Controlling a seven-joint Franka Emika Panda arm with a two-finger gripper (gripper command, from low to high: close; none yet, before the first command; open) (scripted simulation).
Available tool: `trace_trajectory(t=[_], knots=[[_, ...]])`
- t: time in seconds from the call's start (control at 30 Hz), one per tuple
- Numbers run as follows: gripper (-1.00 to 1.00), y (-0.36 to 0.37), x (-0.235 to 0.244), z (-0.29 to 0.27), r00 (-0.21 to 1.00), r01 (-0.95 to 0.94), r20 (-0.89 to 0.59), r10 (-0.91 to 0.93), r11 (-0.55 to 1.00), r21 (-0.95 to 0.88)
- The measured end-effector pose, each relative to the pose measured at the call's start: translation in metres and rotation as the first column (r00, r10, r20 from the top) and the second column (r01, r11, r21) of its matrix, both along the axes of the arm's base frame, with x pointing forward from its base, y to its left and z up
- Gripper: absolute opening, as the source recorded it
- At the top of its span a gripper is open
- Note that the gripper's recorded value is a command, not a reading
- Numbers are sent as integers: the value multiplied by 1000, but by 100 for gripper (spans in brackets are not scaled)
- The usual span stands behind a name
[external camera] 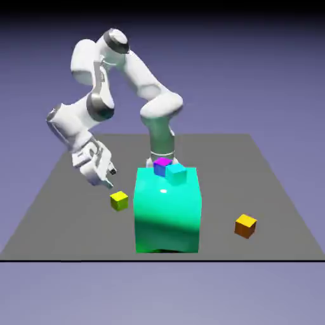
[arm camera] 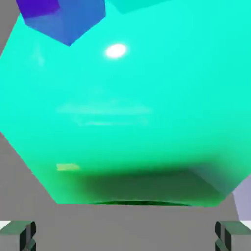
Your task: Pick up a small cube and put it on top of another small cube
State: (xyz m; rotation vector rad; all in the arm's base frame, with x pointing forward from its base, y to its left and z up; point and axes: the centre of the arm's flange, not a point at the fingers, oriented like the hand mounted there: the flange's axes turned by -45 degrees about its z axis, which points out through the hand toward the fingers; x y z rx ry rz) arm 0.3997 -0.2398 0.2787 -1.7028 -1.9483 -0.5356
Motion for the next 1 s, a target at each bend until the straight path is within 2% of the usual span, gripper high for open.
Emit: trace_trajectory(t=[0.23, 0.5, 0.57, 0.67, 0.7, 0.77, 0.87, 1.0], knots=[[0, -18, -25, -74, 962, -261, -41, 270, 954, 150], [0, -35, -70, -153, 850, -478, -30, 525, 795, 373], [0, -36, -72, -155, 846, -483, -29, 532, 789, 381], [0, -5, -98, -198, 846, -482, -29, 532, 789, 381], [-100, -3, -100, -200, 846, -483, -29, 532, 789, 381], [-100, -3, -100, -200, 846, -484, -30, 533, 788, 380], [-100, -34, -73, -158, 846, -483, -30, 533, 788, 380], [-100, -31, -16, -109, 916, -359, -83, 391, 895, 264]])
